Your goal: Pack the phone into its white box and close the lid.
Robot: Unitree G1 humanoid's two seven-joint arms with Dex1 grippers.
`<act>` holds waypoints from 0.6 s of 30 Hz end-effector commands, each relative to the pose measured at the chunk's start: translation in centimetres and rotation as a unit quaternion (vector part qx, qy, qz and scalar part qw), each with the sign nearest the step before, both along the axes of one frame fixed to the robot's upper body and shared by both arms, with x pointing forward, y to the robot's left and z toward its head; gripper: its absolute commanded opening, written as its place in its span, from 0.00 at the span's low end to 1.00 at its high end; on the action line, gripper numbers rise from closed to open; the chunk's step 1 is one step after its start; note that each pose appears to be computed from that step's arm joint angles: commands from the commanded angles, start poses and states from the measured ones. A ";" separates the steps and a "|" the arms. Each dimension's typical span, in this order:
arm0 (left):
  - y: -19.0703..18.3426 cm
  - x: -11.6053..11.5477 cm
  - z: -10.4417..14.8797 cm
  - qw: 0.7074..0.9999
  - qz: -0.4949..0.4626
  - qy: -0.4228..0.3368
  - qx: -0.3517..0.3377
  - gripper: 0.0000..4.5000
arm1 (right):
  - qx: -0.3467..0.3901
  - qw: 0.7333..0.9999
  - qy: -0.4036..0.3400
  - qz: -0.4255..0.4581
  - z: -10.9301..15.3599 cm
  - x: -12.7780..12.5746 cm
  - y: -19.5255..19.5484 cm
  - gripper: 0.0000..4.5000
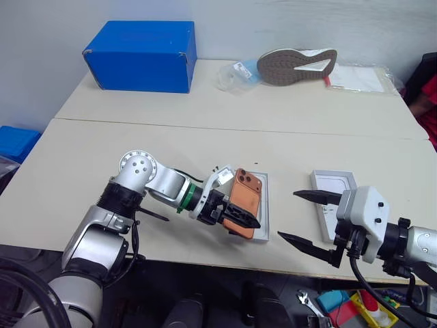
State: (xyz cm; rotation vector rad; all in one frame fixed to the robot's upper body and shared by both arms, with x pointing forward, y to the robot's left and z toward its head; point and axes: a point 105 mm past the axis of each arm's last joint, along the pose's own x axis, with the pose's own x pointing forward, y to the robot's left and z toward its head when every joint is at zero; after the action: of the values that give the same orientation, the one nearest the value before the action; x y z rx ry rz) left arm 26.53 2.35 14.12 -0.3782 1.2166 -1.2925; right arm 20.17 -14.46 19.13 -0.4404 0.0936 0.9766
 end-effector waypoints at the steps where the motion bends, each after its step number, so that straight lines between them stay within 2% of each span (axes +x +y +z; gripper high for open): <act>1: -0.6 0.1 1.7 1.000 -0.012 -0.009 -0.024 1.00 | 0.001 1.000 -0.025 0.005 0.6 -0.2 0.4 1.00; 8: -1.8 -0.7 2.2 0.998 -0.043 0.007 -0.035 1.00 | 0.003 1.000 -0.027 0.003 0.7 -0.2 0.3 1.00; 15: -0.7 0.1 1.0 0.999 -0.025 -0.023 0.029 1.00 | 0.007 1.000 -0.025 0.000 0.7 -0.2 0.4 1.00; 18: -0.2 -0.1 1.2 0.999 -0.029 -0.022 0.025 1.00 | 0.008 1.000 -0.025 -0.001 0.6 -0.2 0.4 1.00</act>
State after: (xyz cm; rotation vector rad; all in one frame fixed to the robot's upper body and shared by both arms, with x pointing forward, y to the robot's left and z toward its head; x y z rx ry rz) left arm 26.88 2.55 13.99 -0.3008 1.2669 -1.2476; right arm 20.26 -14.57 19.10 -0.4334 0.0860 0.9563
